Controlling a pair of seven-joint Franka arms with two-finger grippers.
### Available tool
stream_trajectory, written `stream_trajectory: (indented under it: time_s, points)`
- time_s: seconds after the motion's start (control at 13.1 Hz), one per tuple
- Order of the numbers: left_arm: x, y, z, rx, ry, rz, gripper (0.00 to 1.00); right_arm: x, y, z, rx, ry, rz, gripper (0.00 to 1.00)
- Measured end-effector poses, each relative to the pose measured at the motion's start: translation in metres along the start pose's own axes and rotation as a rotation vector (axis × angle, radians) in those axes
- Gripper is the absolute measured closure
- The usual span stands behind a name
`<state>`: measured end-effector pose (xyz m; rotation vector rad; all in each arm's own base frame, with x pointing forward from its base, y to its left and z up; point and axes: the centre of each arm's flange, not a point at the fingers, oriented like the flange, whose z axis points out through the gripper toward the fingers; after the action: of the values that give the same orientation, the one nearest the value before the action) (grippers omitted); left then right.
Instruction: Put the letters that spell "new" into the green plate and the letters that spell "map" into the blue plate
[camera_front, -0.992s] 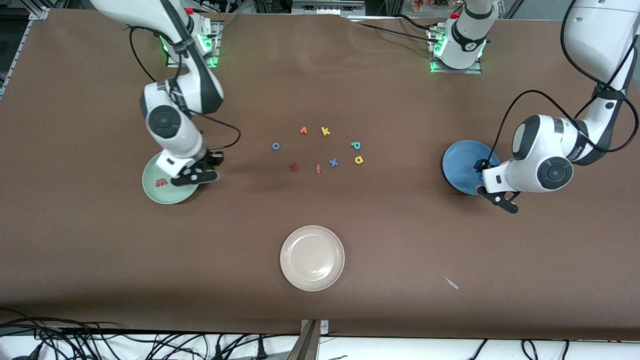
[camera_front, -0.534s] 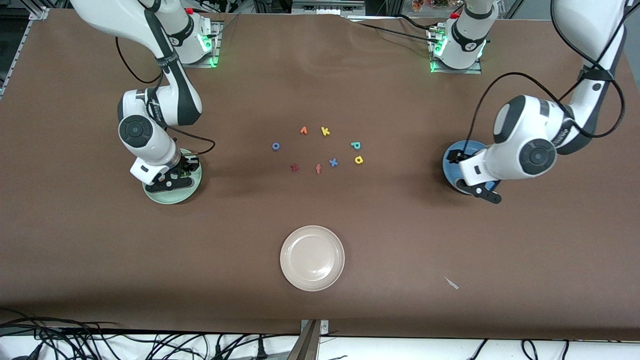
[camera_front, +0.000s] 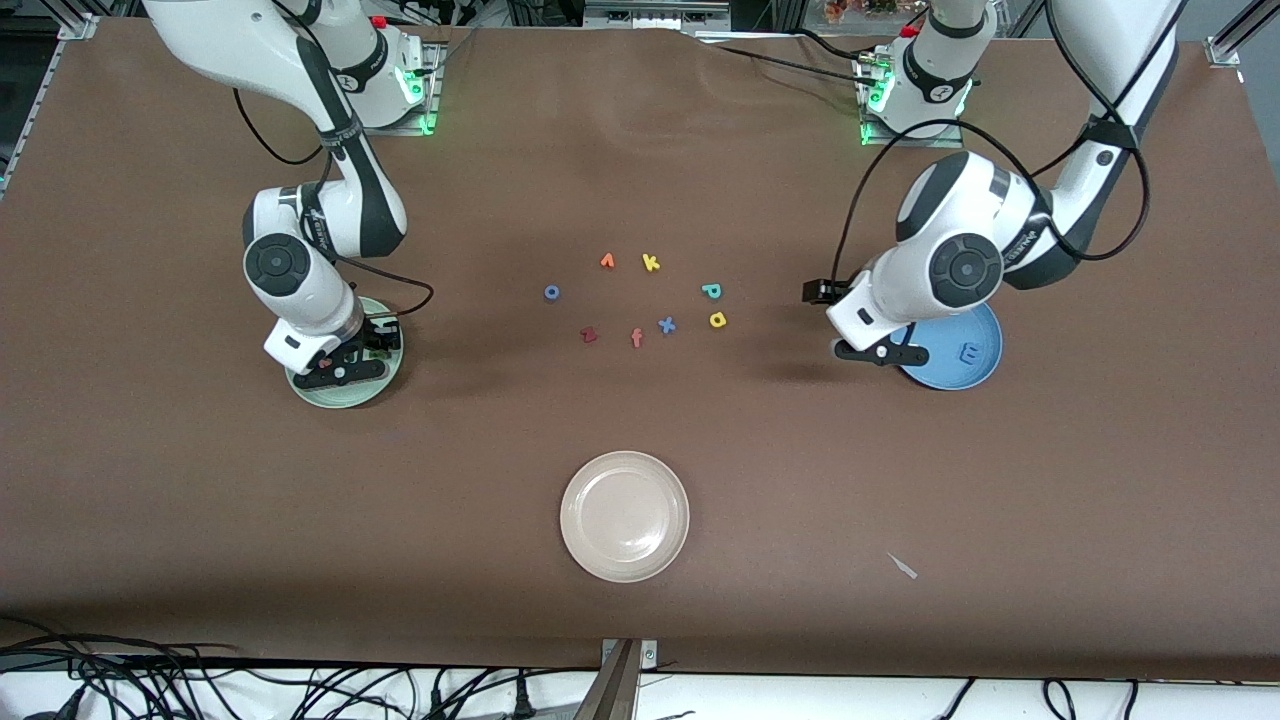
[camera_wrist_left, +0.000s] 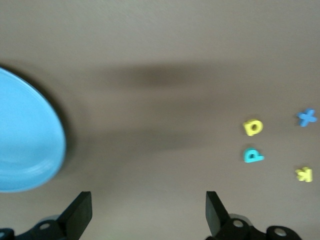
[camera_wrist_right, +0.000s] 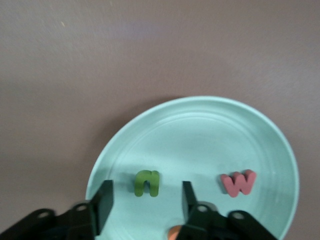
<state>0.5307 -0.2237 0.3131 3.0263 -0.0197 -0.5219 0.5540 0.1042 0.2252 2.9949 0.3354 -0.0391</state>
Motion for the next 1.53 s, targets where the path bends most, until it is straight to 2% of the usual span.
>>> stream_trajectory:
  time_s: [0.15,0.23,0.69,0.92,1.07,1.22,1.3,1.53]
  points:
    - [-0.006,0.025,0.009,-0.005,0.013,-0.052,0.0,0.015,0.002,-0.033,0.004,-0.044,0.003,0.07]
    - [-0.009,0.037,0.016,-0.007,0.017,-0.077,0.0,0.024,0.003,-0.055,0.005,-0.069,0.005,0.0]
    - [-0.033,0.111,0.068,-0.062,0.066,-0.193,0.0,0.06,0.007,-0.168,0.003,-0.131,0.009,0.0]
    - [-0.044,0.127,0.096,-0.096,0.082,-0.269,0.0,0.066,0.018,-0.226,0.005,-0.118,0.026,0.0]
    - [-0.049,0.127,0.113,-0.118,0.092,-0.303,0.0,0.065,0.041,-0.253,0.024,-0.068,0.057,0.0]
    - [-0.054,0.128,0.126,-0.11,0.097,-0.326,0.0,0.061,0.07,-0.279,0.057,0.001,0.094,0.0]
    - [-0.054,0.129,0.131,-0.101,0.11,-0.339,0.0,0.053,0.084,-0.294,0.071,0.017,0.112,0.0]
    - [-0.057,0.138,0.15,-0.086,0.145,-0.383,0.01,0.016,0.116,-0.338,0.102,0.01,0.141,0.0]
